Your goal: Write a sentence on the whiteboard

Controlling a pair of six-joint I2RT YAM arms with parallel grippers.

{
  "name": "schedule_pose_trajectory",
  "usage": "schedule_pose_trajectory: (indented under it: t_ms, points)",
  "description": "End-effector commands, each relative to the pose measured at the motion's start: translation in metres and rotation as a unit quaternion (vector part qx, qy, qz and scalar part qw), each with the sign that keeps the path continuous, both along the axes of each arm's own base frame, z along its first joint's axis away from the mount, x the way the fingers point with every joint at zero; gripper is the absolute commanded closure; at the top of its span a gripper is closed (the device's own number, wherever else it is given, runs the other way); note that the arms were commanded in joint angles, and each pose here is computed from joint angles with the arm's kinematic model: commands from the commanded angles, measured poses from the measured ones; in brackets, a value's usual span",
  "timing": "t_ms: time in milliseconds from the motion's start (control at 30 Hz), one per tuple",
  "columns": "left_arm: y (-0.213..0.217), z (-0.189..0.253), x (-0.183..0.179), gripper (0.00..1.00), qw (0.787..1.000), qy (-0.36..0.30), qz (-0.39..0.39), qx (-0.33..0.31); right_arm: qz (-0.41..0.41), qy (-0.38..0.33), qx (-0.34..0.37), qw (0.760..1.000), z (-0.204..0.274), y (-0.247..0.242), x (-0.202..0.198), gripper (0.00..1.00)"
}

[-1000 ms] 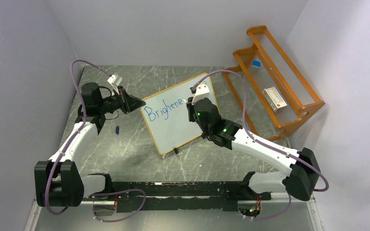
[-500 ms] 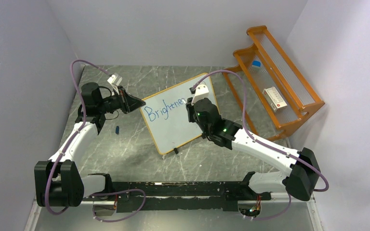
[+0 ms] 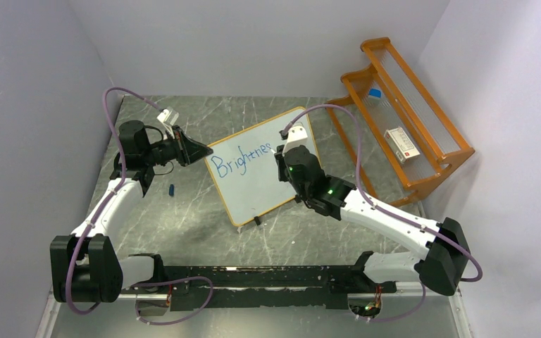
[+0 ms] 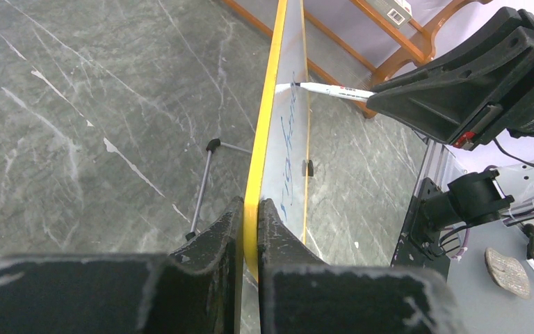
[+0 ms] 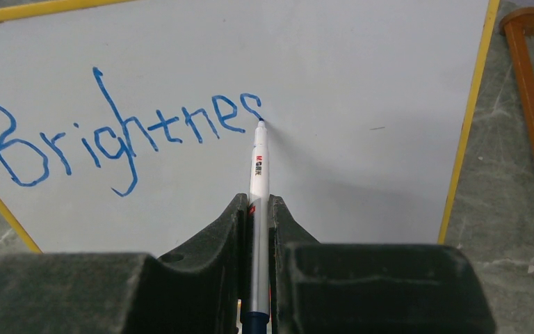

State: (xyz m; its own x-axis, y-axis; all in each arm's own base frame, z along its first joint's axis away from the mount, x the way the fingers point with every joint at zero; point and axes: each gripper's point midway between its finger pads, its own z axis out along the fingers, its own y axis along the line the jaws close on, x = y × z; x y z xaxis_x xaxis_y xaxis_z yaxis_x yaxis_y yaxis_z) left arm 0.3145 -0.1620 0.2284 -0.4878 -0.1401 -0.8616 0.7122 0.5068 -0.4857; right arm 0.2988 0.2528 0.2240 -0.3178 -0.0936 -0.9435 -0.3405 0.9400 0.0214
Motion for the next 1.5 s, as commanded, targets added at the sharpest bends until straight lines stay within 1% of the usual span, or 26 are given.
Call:
schedule_pose_trajectory:
  t_ms: [0, 167, 533, 833, 1100, 1467]
  points:
    - [-0.001, -0.043, -0.007, 0.95, 0.997, 0.066, 0.006, 0.028, -0.015, 0.004, -0.002, 1.000, -0.002, -0.011, -0.002, 1.00]
    - [-0.001, -0.044, -0.007, 0.95, 0.997, 0.066, 0.006, 0.029, -0.012, 0.010, -0.001, 1.000, -0.005, -0.011, -0.005, 1.00]
    - [-0.001, -0.043, -0.007, 0.95, 0.997, 0.066, 0.006, 0.028, 0.018, 0.011, 0.023, 1.000, 0.001, 0.003, -0.008, 1.00]
    - [-0.001, -0.043, -0.007, 0.95, 0.997, 0.066, 0.006, 0.029, -0.010, -0.012, 0.027, 1.000, 0.016, -0.011, -0.005, 1.00]
    - [-0.001, -0.043, -0.007, 0.95, 0.997, 0.065, 0.006, 0.029, -0.032, -0.021, 0.024, 0.999, 0.020, -0.018, 0.004, 1.00]
    - [-0.001, -0.042, -0.007, 0.95, 0.997, 0.064, 0.005, 0.029, -0.029, -0.027, 0.029, 0.999, 0.023, -0.012, 0.011, 1.00]
